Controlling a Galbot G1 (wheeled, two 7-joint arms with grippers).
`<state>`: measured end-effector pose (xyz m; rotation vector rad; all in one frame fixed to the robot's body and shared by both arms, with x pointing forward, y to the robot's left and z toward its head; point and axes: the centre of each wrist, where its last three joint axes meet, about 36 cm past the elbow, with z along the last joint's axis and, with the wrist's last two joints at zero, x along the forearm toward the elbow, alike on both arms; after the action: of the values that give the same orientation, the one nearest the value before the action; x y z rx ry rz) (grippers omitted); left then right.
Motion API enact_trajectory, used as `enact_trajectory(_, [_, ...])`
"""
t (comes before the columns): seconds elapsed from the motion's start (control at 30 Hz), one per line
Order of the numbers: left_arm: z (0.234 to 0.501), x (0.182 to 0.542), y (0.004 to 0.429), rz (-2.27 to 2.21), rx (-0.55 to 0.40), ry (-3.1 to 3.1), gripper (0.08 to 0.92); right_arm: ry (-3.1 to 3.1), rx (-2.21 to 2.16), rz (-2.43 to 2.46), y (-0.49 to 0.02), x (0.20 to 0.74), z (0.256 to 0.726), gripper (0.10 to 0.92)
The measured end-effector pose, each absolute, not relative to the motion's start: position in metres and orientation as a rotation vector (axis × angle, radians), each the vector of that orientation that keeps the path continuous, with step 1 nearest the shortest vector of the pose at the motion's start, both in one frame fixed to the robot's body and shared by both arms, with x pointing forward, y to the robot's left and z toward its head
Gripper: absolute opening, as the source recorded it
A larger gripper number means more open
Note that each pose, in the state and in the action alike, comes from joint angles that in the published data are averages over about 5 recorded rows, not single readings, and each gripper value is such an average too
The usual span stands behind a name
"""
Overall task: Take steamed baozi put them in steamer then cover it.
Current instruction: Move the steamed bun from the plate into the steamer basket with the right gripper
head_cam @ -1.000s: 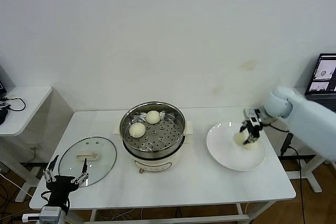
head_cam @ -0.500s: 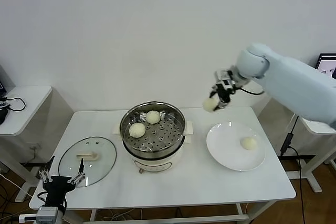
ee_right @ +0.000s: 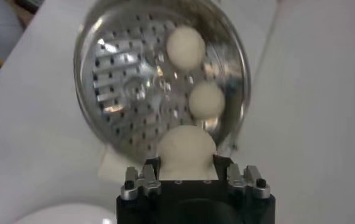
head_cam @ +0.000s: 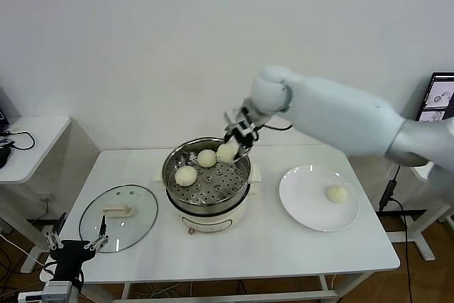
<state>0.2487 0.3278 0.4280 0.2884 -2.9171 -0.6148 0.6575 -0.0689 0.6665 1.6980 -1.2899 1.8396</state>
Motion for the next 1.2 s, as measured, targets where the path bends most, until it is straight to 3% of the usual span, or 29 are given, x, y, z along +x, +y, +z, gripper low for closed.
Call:
enact_trajectory(0.4, [0.426, 0.248, 0.330, -0.603, 0.309, -2.916, 0.823, -1.067, 1.904, 2.004, -0.025, 0.634, 0.609, 0.569])
enact_trajectory(0.9, [0.425, 0.248, 0.332, -0.593, 0.323, -2.920, 0.823, -0.868, 2.037, 2.171, -0.003, 0.620, 0.591, 0.570])
enact_trajectory(1.03, [0.426, 0.248, 0.332, -0.591, 0.324, -2.922, 0.823, -0.839, 2.054, 2.180, -0.002, 0.619, 0.592, 0.612])
enact_trajectory(1.2, [0.426, 0.249, 0.331, -0.591, 0.323, -2.923, 0.823, -0.828, 2.060, 2.195, -0.004, 0.619, 0.597, 0.742])
